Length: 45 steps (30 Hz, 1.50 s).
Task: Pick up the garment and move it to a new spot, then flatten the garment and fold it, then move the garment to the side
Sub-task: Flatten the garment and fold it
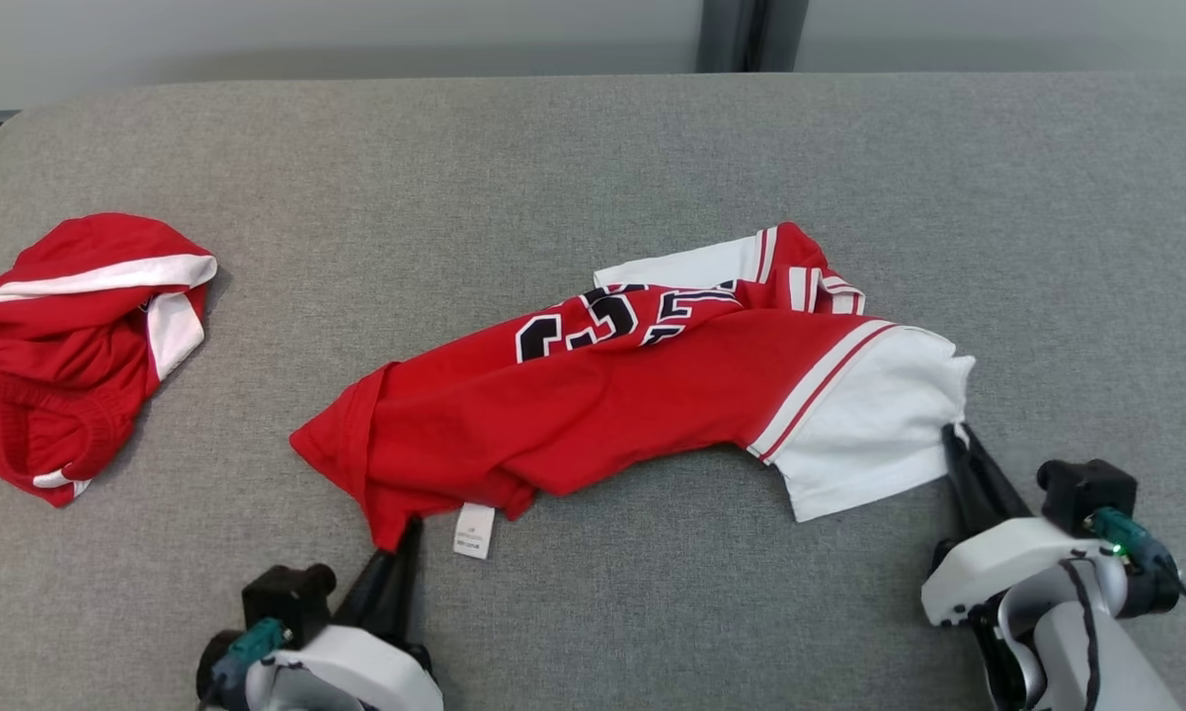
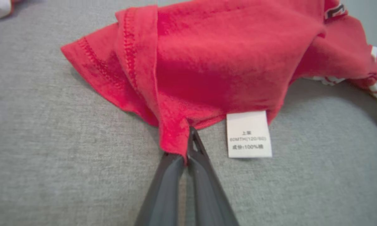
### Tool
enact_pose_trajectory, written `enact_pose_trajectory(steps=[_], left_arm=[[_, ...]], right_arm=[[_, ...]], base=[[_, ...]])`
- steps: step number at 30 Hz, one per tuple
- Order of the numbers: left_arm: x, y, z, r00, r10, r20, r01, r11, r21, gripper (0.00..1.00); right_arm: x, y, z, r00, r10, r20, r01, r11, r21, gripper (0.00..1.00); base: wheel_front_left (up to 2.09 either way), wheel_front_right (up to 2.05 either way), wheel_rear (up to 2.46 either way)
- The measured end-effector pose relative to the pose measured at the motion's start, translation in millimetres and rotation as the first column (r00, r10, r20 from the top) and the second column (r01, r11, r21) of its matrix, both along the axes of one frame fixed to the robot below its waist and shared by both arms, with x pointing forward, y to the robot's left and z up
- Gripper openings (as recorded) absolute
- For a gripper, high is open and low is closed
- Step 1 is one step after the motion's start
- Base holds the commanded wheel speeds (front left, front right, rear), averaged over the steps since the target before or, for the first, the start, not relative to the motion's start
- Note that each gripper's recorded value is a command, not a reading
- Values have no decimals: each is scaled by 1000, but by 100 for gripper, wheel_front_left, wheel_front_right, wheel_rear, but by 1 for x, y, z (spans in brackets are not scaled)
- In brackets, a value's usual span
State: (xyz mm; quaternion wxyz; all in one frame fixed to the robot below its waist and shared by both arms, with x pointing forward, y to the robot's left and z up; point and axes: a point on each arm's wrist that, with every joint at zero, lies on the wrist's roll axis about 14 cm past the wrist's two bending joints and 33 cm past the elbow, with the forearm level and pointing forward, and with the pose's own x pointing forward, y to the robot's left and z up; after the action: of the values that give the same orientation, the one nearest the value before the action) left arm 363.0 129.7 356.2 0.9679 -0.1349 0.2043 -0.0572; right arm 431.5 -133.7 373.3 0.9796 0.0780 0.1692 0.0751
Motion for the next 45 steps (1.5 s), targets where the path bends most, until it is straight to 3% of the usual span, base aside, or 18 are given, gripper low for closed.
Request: enact_pose_trajectory(steps=[6, 11, 15, 19, 22, 24, 26, 28, 33, 34, 35, 37, 40, 43, 45], left_arm=[[27, 8, 51, 983, 8, 182, -10, 1000, 8, 0], [55, 19, 133, 902, -35, 431, 5, 997, 71, 0], [69, 30, 211, 781, -119, 612, 18, 985, 169, 0], [73, 42, 286, 650, -208, 731, -8, 960, 281, 0], [70, 45, 348, 542, -252, 802, -42, 945, 325, 0], [68, 45, 378, 485, -292, 824, -62, 929, 365, 0], [75, 46, 388, 483, -301, 822, -63, 925, 375, 0], [89, 47, 383, 524, -313, 792, -49, 917, 395, 0], [137, 47, 355, 606, -304, 735, -4, 923, 384, 0], [163, 47, 337, 641, -307, 703, 9, 919, 394, 0], [177, 47, 330, 656, -308, 689, 7, 916, 402, 0], [204, 46, 336, 633, -309, 710, -18, 911, 412, 0], [241, 48, 365, 560, -283, 778, -92, 913, 398, 0], [259, 45, 373, 534, -276, 799, -108, 915, 388, 0], [275, 41, 367, 544, -274, 793, -98, 918, 385, 0]], right_arm=[[23, -11, 65, 977, -73, 202, 57, 995, 88, 0], [35, -18, 147, 904, -125, 409, 53, 981, 185, 0], [39, -31, 234, 786, -142, 602, 14, 977, 212, 0], [26, -45, 322, 631, -142, 763, -27, 978, 205, 0], [13, -55, 373, 524, -125, 842, -34, 985, 168, 0], [10, -62, 397, 482, -109, 869, -27, 990, 139, 0], [14, -68, 414, 459, -101, 883, -17, 992, 122, 0], [25, -72, 422, 455, -102, 885, -9, 993, 119, 0], [79, -64, 412, 528, -62, 847, 14, 998, 65, 0], [105, -59, 408, 545, -47, 837, 24, 999, 41, 0], [116, -57, 411, 532, -39, 846, 32, 999, 26, 0], [136, -58, 424, 479, -24, 878, 70, 998, -11, 0], [162, -65, 447, 405, -29, 914, 125, 992, -24, 0], [176, -67, 453, 388, -20, 921, 157, 987, -45, 0], [190, -75, 447, 404, -33, 914, 181, 982, -45, 0]], base=[[0, 0, 0], [0, 0, 0], [0, 0, 0], [0, 0, 0], [0, 0, 0], [0, 0, 0], [0, 0, 0], [0, 0, 0], [0, 0, 0], [0, 0, 0], [0, 0, 0], [0, 0, 0], [0, 0, 0], [0, 0, 0], [0, 0, 0]])
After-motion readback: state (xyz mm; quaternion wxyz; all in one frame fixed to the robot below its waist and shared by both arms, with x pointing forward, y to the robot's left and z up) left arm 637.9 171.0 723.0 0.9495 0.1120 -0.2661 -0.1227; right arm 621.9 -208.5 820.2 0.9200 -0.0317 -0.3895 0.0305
